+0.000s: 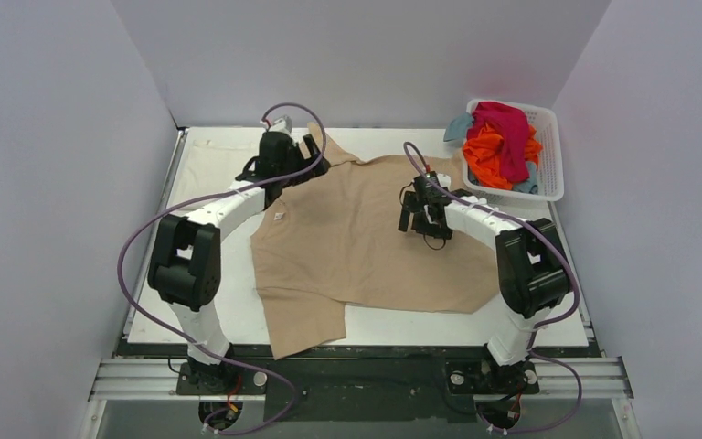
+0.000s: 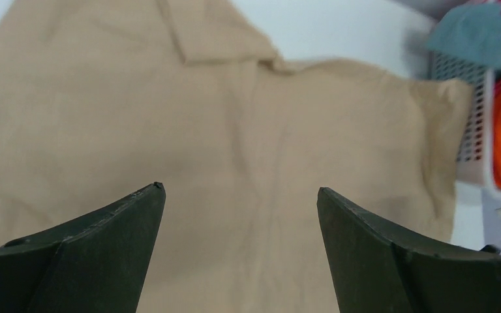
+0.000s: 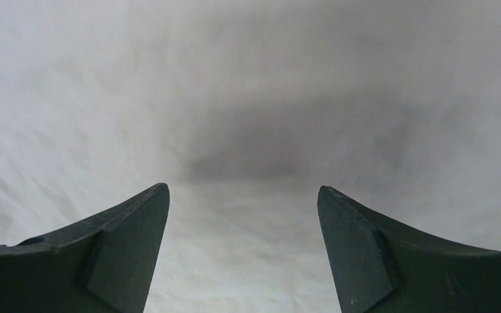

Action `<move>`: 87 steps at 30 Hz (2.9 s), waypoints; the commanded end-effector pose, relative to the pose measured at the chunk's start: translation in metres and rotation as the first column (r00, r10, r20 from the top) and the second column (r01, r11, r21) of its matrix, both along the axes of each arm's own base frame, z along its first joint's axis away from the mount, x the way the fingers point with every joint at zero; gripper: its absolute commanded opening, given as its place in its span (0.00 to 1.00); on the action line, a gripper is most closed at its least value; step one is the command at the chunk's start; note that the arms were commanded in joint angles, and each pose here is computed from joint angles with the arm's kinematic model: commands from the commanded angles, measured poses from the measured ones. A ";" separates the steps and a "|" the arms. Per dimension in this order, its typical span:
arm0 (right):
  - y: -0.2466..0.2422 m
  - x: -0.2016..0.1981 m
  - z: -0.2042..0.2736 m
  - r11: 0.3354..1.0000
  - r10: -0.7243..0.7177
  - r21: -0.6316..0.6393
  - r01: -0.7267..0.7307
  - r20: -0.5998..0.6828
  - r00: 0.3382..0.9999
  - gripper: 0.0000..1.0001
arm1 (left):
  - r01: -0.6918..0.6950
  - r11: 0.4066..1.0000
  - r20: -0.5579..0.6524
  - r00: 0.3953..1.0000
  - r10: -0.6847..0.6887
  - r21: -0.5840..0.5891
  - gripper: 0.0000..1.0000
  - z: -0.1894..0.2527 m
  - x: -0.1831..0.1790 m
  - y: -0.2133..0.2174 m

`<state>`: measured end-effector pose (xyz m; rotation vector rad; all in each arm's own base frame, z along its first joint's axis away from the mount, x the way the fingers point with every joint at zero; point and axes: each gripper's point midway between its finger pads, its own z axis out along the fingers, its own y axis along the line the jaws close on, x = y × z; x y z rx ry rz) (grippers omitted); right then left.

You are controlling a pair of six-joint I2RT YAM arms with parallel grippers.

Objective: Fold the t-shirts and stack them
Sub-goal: Flatten out the tshirt

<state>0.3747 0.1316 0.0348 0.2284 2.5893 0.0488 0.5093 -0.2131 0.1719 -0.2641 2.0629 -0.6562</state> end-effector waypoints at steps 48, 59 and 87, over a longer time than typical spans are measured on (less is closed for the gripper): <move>0.031 -0.074 0.047 0.998 0.054 0.027 -0.057 0.100 0.994 0.83 | -0.088 0.996 -0.172 0.982 0.083 -0.018 0.97 -0.014 -0.108 0.030; 0.036 -0.060 -0.012 0.994 0.102 -0.025 -0.104 -0.047 0.994 0.81 | -0.070 0.995 -0.196 0.979 0.055 -0.069 0.97 -0.072 -0.022 -0.001; 0.024 -0.085 -0.061 0.979 0.168 -0.075 -0.188 -0.218 0.961 0.78 | -0.089 0.988 -0.126 0.989 0.073 -0.127 0.97 -0.094 0.056 -0.026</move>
